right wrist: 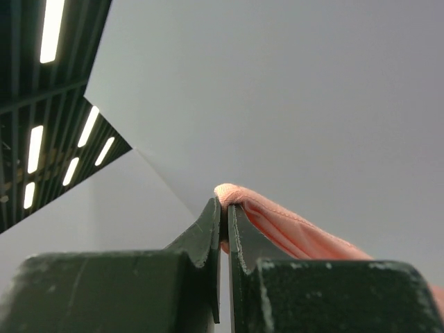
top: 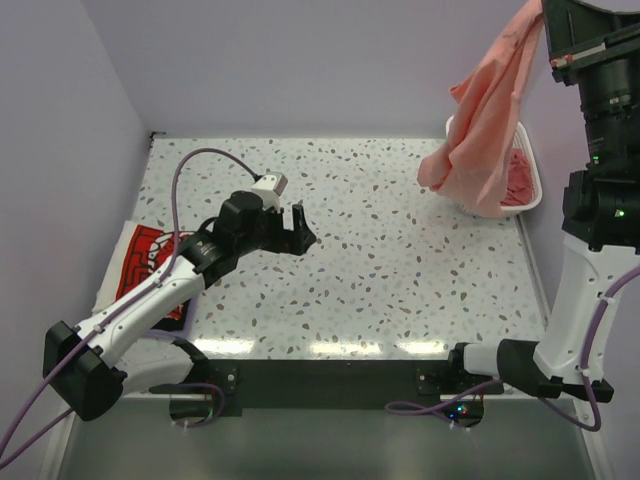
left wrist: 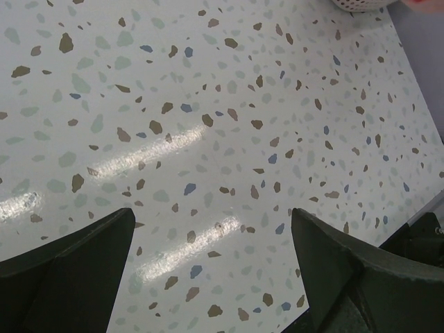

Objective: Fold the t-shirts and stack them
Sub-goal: Flatten the tshirt out

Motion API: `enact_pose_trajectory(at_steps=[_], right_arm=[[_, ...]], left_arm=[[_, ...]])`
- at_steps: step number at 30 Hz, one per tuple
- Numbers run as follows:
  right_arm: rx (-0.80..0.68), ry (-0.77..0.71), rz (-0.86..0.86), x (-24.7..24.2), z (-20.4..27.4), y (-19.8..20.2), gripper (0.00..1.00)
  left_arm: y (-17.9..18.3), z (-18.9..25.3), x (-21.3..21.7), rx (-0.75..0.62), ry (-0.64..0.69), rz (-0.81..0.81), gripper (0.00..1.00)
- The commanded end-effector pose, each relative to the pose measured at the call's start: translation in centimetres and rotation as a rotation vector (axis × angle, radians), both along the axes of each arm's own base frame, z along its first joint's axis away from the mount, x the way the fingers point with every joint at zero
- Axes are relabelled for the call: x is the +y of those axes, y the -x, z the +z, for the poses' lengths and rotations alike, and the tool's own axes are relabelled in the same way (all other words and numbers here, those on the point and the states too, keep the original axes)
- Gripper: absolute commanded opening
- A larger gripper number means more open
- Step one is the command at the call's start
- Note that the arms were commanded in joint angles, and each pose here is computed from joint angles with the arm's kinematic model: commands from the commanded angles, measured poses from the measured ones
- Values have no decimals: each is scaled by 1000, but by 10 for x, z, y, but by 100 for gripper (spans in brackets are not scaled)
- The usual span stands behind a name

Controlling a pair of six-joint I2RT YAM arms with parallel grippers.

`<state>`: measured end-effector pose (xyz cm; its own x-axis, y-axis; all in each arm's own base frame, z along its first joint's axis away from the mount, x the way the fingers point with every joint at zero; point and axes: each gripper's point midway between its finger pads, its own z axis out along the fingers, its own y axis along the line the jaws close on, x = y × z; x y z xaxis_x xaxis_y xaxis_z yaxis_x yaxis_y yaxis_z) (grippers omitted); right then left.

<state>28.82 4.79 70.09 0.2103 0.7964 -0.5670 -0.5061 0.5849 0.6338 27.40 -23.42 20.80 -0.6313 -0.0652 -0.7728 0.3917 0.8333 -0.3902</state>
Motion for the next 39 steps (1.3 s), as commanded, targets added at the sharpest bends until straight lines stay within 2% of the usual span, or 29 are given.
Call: enact_pose_trajectory(at_steps=[1, 10, 13, 14, 16, 17, 18, 23, 24, 27, 28, 33, 34, 39], right_arm=[[-206, -36, 63, 9, 54, 54, 0], [-303, -108, 75, 4, 86, 66, 0], [-278, -121, 95, 4, 75, 52, 0], [-224, -131, 97, 3, 58, 30, 0], [-205, -136, 113, 4, 47, 20, 0], [-150, -145, 117, 4, 27, -2, 0], [-147, -147, 117, 4, 22, -7, 0], [-77, -112, 104, 18, -9, -33, 0], [-64, -97, 88, 17, -13, -36, 0], [-54, -75, 63, 15, -13, -35, 0], [-49, -69, 58, 15, -14, -35, 0], [33, -33, 20, 12, -44, -54, 0], [45, -27, 15, 11, -51, -57, 0], [127, 27, -46, 5, -90, -69, 0]], left_arm=[[-3, 16, -7, -52, 59, -20, 100], [-3, 17, -8, -47, 60, -24, 100], [-2, 14, -7, -32, 61, -19, 100], [-1, 12, -7, -22, 58, -15, 100], [1, 7, -7, 8, 71, 4, 100], [4, 6, -9, 21, 86, -5, 100], [6, 1, -12, 38, 117, -3, 100], [33, -25, -52, 105, 259, -135, 90], [31, -15, -64, 53, 314, -163, 89], [47, -24, -98, 39, 341, -247, 83], [54, -38, -111, 59, 311, -261, 82], [57, -42, -153, 58, 306, -307, 77], [58, -55, -162, 73, 271, -303, 77], [43, -53, -198, 61, 246, -309, 75]])
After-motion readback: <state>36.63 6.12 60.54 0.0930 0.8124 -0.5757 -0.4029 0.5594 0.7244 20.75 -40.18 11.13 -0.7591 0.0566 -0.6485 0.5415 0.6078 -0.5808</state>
